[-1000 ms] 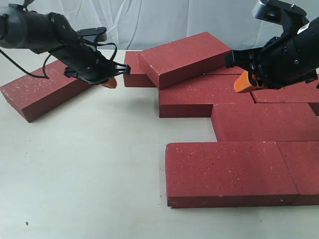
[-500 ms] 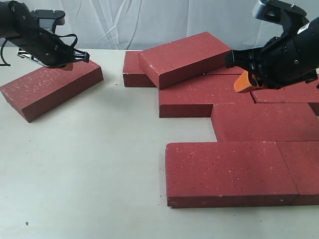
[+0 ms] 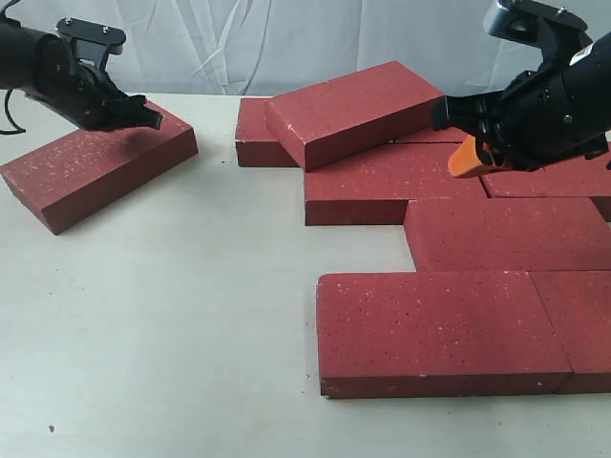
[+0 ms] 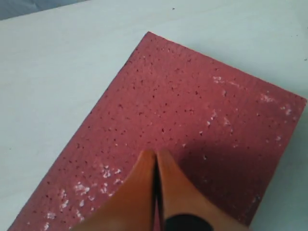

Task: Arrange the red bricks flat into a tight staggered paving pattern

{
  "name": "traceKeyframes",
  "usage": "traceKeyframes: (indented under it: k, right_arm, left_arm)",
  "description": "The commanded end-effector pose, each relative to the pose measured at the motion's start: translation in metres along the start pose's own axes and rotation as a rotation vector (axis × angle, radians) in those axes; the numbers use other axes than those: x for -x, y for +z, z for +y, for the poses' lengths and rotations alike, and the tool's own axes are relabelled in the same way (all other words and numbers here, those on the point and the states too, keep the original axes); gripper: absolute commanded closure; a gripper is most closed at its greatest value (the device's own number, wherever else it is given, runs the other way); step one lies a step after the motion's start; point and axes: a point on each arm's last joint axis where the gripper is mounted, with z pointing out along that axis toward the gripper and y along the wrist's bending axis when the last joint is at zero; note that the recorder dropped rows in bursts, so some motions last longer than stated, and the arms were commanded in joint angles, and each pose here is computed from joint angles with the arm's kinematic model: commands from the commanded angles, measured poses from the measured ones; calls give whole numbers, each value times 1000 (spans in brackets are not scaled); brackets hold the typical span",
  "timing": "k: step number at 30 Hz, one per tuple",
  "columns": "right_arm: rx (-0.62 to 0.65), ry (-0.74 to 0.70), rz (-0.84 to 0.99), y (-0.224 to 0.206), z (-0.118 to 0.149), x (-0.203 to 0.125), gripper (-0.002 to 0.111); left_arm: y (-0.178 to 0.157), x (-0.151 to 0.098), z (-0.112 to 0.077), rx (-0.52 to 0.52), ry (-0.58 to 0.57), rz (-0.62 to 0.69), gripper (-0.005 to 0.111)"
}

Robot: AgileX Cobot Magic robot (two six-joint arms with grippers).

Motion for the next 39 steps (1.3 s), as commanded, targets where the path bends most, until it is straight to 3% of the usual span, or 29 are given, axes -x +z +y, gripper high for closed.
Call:
traceKeyframes:
  k: [1, 10, 15, 22, 32, 39]
  right_arm:
    - [-3, -6, -7, -1, 0, 1, 109]
    - [-3, -6, -7, -1, 0, 1, 109]
    - [-2, -6, -2, -1, 0, 1, 109]
    - [0, -4, 0, -1, 0, 1, 109]
    - [0, -4, 0, -1, 0, 1, 109]
    - [0, -4, 0, -1, 0, 1, 109]
  left_arm:
    - [7, -6, 0, 0, -10, 40, 107]
    - [-1, -30, -7, -23, -26, 328, 107]
    - [-19, -33, -20, -173, -54, 436, 107]
    - [-34, -42, -42, -402, -57, 497, 107]
    - [-49, -66, -91, -483, 118, 565, 107]
    - [-74, -54, -114, -505, 219, 483, 107]
